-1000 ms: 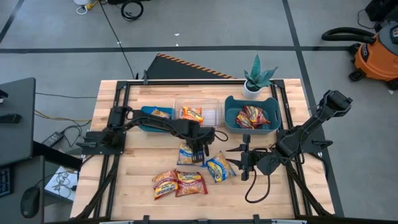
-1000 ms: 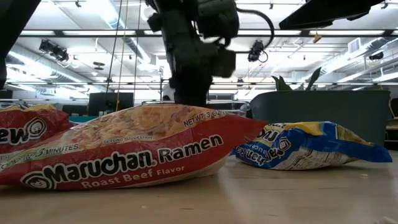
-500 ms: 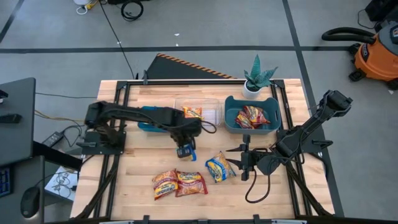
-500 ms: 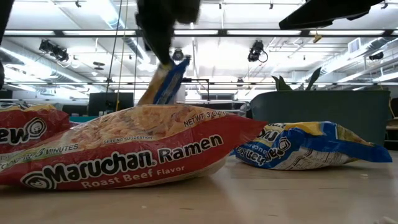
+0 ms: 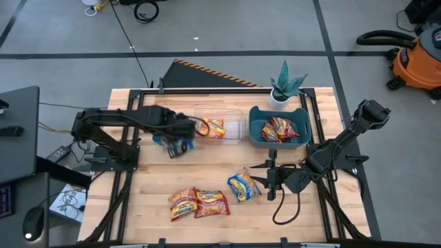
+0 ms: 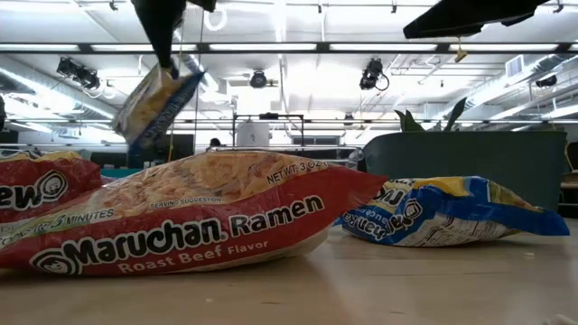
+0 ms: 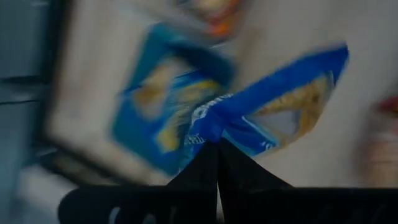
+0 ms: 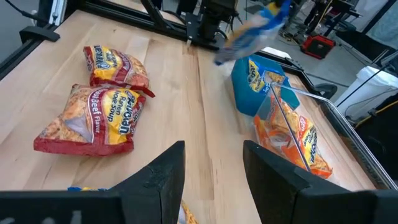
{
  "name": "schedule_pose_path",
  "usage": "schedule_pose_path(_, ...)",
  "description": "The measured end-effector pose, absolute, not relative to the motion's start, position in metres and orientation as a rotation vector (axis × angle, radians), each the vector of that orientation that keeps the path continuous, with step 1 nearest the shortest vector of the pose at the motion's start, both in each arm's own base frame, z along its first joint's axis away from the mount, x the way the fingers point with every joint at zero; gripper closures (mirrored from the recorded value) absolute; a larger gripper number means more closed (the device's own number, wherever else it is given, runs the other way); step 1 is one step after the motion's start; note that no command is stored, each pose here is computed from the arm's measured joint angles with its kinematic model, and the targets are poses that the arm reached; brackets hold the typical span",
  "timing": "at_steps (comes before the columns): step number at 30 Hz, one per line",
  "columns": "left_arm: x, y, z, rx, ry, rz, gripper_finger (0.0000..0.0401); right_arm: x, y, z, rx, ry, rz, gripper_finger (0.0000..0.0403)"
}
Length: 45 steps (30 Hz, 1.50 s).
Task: Sort Maruchan noodles
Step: Put the blue noodle pack into the blue bin
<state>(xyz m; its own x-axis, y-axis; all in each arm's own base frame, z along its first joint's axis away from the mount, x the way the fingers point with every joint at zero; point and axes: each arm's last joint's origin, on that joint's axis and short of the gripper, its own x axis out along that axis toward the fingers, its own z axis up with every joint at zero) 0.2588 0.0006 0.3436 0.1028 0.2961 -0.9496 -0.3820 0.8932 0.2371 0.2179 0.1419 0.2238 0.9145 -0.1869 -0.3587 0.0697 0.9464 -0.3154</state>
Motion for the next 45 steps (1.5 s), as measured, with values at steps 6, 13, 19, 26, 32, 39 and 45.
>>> schedule_pose_path(6,0.252,0.026,0.339,0.194,1.485,0.498,0.0401,0.218,0.142,0.225,-0.299,0.39,-0.128,0.0235)
schedule_pose_path(13,0.245,0.056,0.301,0.303,1.686,0.398,0.0397,0.218,0.143,0.224,-0.289,0.392,-0.109,0.0235)
schedule_pose_path(19,0.245,0.065,0.257,0.466,1.727,0.27,0.0395,0.218,0.141,0.221,-0.286,0.391,-0.115,0.0235)
schedule_pose_path(26,0.26,0.069,0.234,0.556,1.574,0.234,0.0394,0.219,0.141,0.222,-0.29,0.383,-0.112,0.0235)
schedule_pose_path(32,0.264,0.07,0.211,0.497,1.487,0.146,0.0393,0.219,0.141,0.222,-0.292,0.383,-0.111,0.0235)
schedule_pose_path(39,0.264,0.069,0.207,0.453,1.474,0.162,0.0374,0.219,0.141,0.222,-0.295,0.383,-0.11,0.0235)
schedule_pose_path(45,0.266,0.07,0.217,0.424,1.475,0.261,0.0276,0.219,0.141,0.222,-0.294,0.383,-0.106,0.0235)
